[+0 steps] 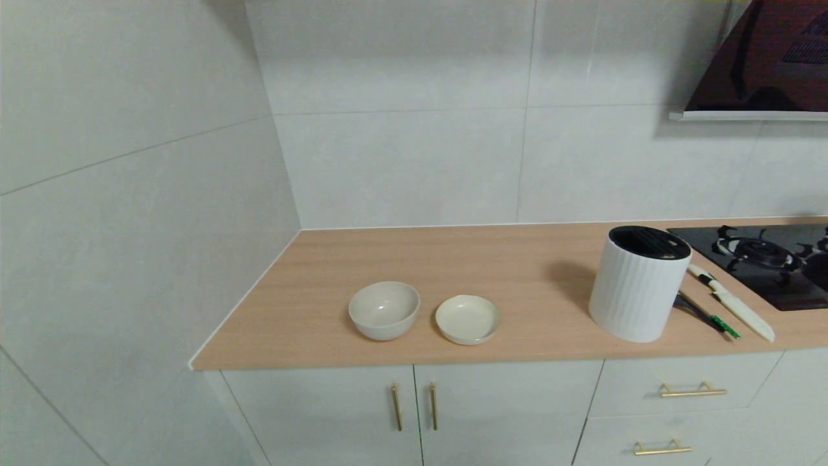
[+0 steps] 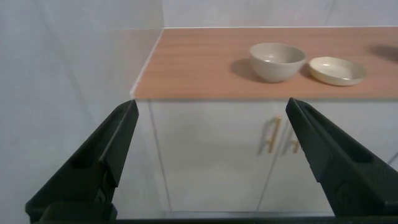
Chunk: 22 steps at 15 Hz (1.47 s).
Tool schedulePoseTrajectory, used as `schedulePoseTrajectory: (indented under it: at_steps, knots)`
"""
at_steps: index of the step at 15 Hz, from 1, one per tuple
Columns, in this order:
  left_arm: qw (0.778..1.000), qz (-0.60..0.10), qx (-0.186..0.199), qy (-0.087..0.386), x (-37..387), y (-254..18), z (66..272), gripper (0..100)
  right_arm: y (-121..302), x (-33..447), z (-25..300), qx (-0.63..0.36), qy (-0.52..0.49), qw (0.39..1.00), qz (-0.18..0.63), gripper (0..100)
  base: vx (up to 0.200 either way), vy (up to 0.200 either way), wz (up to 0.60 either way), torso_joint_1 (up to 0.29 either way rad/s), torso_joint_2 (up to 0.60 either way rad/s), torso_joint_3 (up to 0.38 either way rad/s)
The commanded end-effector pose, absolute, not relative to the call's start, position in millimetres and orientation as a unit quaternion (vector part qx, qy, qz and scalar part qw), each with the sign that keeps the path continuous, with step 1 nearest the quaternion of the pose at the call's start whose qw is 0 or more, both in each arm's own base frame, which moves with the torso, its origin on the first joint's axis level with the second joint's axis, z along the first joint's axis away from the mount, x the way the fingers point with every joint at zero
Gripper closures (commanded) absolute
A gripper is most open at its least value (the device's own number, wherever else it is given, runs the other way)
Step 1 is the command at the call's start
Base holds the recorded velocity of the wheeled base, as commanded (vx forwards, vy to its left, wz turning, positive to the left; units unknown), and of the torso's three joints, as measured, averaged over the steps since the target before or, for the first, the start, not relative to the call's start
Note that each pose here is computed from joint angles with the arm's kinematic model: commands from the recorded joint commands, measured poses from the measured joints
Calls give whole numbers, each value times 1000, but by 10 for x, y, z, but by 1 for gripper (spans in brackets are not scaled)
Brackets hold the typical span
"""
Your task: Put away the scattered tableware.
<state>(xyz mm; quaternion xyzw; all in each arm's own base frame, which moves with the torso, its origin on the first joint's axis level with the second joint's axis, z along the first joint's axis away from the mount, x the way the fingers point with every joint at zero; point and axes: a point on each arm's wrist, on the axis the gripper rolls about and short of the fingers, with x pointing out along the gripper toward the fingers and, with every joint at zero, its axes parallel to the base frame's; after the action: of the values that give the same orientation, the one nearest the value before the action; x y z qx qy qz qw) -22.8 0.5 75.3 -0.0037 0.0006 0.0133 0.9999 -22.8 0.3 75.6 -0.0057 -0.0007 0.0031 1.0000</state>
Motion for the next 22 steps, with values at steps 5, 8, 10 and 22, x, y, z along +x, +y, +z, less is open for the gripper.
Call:
schedulePoseTrajectory:
  at_steps: [5, 8, 10, 22]
  knots:
    - [1000, 14, -3, 1, -228, 6, 753, 0, 3, -228, 756, -6, -1, 1000, 3, 0, 0, 120, 0, 1, 1, 5]
    - [1000, 14, -3, 1, -228, 6, 753, 0, 2, -228, 756, -6, -1, 1000, 4, 0, 0, 0, 0, 0, 0, 0]
    - [1000, 14, -3, 1, -228, 6, 753, 0, 3, -228, 756, -6, -1, 1000, 3, 0, 0, 0, 0, 0, 0, 0]
    - [1000, 14, -3, 1, -228, 6, 753, 0, 2, -228, 756, -6, -1, 1000, 4, 0, 0, 0, 0, -10, 21, 12]
